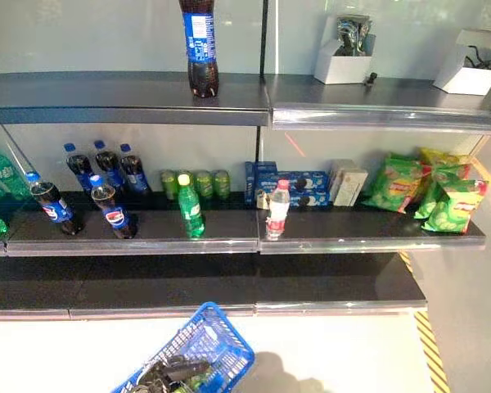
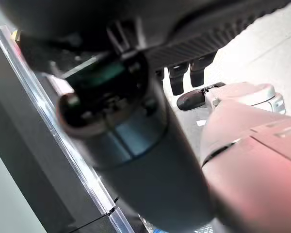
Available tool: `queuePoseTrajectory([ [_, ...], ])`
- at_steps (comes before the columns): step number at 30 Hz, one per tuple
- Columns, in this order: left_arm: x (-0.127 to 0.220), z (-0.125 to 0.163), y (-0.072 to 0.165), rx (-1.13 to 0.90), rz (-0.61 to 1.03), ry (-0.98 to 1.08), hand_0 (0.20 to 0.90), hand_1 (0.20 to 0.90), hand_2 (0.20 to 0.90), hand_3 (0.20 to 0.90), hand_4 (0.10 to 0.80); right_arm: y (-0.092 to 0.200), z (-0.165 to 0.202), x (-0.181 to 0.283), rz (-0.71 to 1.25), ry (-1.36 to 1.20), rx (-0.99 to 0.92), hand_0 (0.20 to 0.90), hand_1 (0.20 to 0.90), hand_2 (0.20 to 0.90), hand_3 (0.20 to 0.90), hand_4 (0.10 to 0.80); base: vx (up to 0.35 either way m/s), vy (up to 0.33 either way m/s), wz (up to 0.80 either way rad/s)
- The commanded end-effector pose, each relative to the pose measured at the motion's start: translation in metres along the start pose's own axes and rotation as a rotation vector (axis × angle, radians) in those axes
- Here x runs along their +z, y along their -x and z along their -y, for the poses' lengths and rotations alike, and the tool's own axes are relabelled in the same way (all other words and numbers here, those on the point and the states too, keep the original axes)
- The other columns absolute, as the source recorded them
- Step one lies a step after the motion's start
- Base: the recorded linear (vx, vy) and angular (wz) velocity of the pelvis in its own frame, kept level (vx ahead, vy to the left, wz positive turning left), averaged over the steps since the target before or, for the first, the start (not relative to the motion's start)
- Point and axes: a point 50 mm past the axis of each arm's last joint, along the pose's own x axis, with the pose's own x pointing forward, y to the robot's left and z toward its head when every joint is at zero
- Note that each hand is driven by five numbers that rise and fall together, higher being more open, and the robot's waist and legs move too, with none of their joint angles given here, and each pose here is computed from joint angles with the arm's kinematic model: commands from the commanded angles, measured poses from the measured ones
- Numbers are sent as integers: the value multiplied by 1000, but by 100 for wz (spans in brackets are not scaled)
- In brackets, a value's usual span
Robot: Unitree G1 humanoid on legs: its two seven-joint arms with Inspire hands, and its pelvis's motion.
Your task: Pick up the drink and place into the basket.
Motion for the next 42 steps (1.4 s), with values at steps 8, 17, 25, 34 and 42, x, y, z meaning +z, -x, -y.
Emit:
queuePoseTrajectory([
  [8,10,-17,3,4,19,-142,300,300,300,200,100,2,8,19,4,52,-9,900,900,900,900,800,0,0,0],
  [17,8,-16,3,2,10,-155,300,300,300,200,100,2,7,18,5,52,-9,900,900,900,900,800,0,0,0],
  [25,10,-19,4,20,20,-160,300,300,300,200,100,2,7,17,8,37,-5,900,900,900,900,800,-10,-43,0],
  [34,14,-12,2,-2,33,-137,300,300,300,200,100,2,6,22,6,70,-4,900,900,900,900,800,-34,-114,-1],
  [42,14,21,-4,-95,65,-167,300,300,300,200,100,8,24,54,87,55,-98,900,900,900,900,800,-181,80,13],
])
